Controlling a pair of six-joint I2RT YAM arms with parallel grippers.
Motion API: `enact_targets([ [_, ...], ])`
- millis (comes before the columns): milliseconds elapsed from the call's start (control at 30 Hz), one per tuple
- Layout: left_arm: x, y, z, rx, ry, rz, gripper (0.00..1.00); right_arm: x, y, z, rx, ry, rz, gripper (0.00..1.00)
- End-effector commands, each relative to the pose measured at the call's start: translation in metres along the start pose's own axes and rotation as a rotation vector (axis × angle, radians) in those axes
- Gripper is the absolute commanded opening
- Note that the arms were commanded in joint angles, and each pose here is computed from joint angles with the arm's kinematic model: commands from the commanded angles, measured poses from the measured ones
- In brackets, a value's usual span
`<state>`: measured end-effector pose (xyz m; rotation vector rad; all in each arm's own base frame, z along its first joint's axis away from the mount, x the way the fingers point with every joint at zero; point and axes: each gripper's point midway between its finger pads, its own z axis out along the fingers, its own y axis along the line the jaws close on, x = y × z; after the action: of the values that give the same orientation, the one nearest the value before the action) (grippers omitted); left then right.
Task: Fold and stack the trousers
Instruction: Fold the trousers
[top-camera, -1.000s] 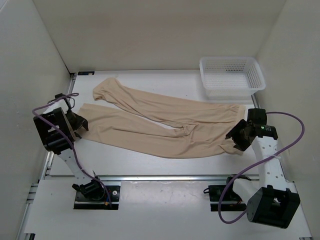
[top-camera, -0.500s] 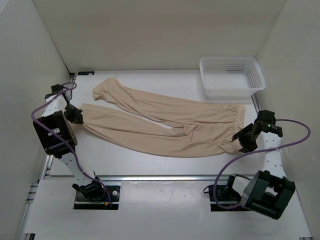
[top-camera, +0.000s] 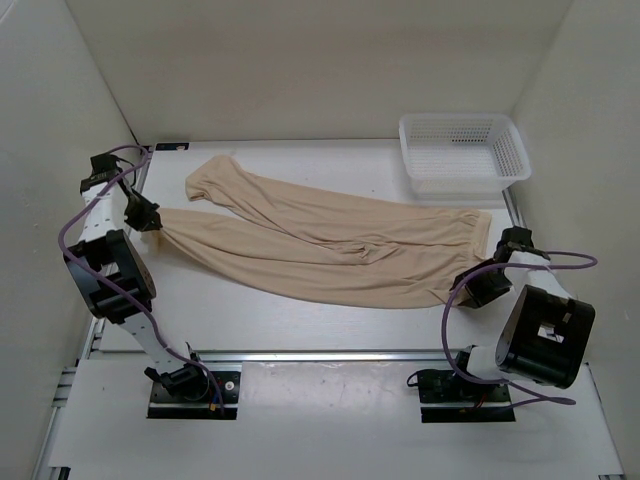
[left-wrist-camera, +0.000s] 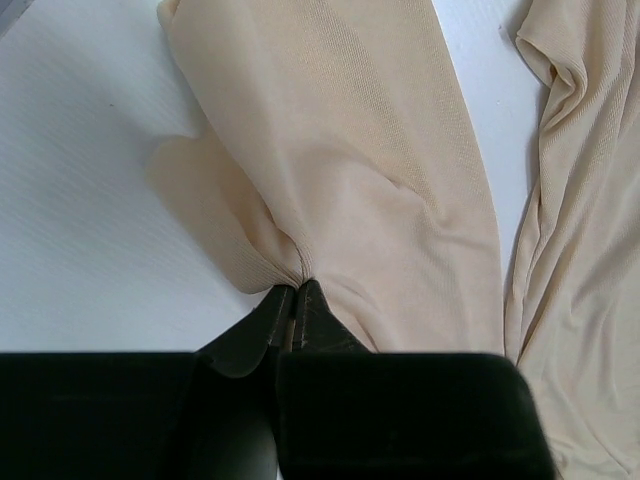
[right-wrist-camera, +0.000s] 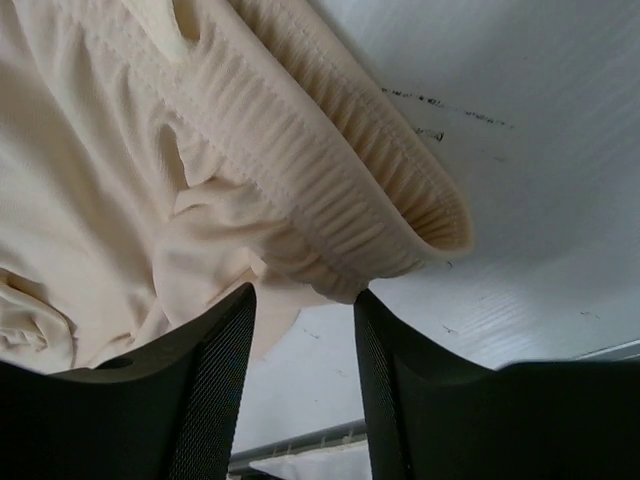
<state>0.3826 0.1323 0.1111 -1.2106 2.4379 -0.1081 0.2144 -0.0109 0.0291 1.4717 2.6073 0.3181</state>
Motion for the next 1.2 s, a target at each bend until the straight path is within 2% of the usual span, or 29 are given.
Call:
enact_targets([
  [0, -0.012, -0.015, -0.011, 0.058, -0.029, 0.023, 0.11, -0.019, 0.010, 0.002, -0.029, -0.085, 0.058, 0.49],
  [100, -0.012, -0.019, -0.010, 0.075, -0.019, 0.023, 0.11, -0.028, 0.003, 0.007, 0.018, -0.122, 0.083, 0.46],
  [200, -0.014, -0.024, -0.015, 0.091, -0.020, 0.002, 0.11, -0.033, 0.004, 0.014, 0.037, -0.150, 0.072, 0.36],
  [233, -0.014, -0.027, -0.019, 0.104, -0.025, 0.003, 0.11, -0.035, 0.009, 0.014, 0.039, -0.162, 0.053, 0.17],
  [300, -0.018, -0.031, -0.026, 0.123, -0.038, -0.004, 0.11, -0.038, 0.008, 0.010, 0.052, -0.168, 0.039, 0.00],
  [433, -0.022, -0.032, -0.039, 0.125, -0.062, -0.003, 0.11, -0.039, 0.006, -0.017, 0.066, -0.224, 0.007, 0.00],
  [567, -0.023, -0.030, -0.061, 0.119, -0.092, -0.002, 0.11, -0.038, -0.003, -0.077, 0.030, -0.390, -0.043, 0.00],
  [700, -0.028, -0.023, -0.087, 0.112, -0.159, -0.018, 0.11, -0.018, -0.017, -0.121, 0.016, -0.451, -0.064, 0.00],
  [1000, -0.023, 0.029, -0.109, 0.007, -0.208, -0.070, 0.11, -0.002, -0.032, -0.145, 0.020, -0.479, 0.015, 0.00],
  [1167, -0.028, 0.027, -0.123, 0.018, -0.242, -0.043, 0.11, -0.002, -0.035, -0.160, 0.006, -0.523, 0.042, 0.00],
])
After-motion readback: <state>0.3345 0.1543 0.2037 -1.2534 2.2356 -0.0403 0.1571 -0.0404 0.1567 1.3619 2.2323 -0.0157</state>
